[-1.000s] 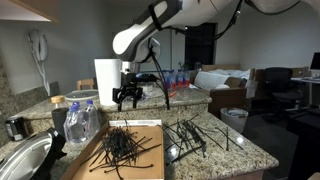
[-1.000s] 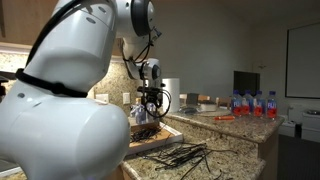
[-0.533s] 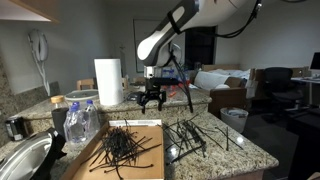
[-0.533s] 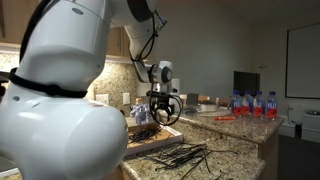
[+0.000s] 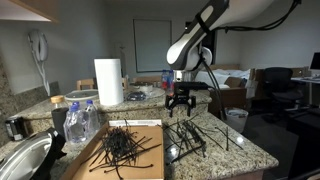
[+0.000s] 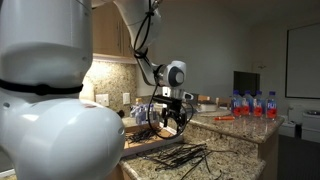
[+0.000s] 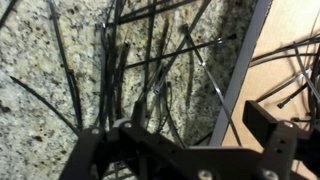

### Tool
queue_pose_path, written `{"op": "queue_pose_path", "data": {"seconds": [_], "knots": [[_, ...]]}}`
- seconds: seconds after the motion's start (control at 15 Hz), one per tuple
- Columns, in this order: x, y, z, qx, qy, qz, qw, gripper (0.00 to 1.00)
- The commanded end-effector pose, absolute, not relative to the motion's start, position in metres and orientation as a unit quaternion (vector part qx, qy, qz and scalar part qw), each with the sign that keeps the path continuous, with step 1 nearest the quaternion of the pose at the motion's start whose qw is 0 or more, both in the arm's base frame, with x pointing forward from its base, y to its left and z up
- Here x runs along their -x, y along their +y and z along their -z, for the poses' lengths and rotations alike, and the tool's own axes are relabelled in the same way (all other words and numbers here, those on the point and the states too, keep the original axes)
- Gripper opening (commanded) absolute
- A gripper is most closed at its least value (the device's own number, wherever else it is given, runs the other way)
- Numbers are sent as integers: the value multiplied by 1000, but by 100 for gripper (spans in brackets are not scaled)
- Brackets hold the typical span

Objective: Place some black zip-ties on the box.

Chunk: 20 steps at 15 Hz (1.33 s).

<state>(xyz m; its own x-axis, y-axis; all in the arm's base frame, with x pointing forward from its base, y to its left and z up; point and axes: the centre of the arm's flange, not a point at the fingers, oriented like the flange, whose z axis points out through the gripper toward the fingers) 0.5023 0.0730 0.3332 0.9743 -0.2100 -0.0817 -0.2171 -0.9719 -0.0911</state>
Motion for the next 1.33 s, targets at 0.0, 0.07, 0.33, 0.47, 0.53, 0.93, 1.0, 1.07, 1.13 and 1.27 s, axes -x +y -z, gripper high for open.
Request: {"op": "queue_pose_path", "data": {"seconds": [0.0, 0.07, 0.33, 0.47, 0.53, 0.93, 1.0, 1.07, 1.13, 1.27], "knots": [[-497, 66, -335, 991, 116, -35, 50, 100], [-494, 61, -337, 991, 121, -34, 50, 100], [-491, 61, -341, 991, 123, -31, 50, 100], [-504, 55, -327, 991, 130, -25, 31, 100], [-507, 49, -322, 991, 132, -22, 22, 100], [-520, 15, -276, 990, 139, -32, -5, 100], [-522, 14, -269, 989, 142, -37, -1, 100], [-521, 12, -261, 988, 145, -44, 4, 100], [-521, 11, -254, 988, 149, -50, 6, 100], [-519, 8, -240, 984, 171, -48, -7, 100]]}}
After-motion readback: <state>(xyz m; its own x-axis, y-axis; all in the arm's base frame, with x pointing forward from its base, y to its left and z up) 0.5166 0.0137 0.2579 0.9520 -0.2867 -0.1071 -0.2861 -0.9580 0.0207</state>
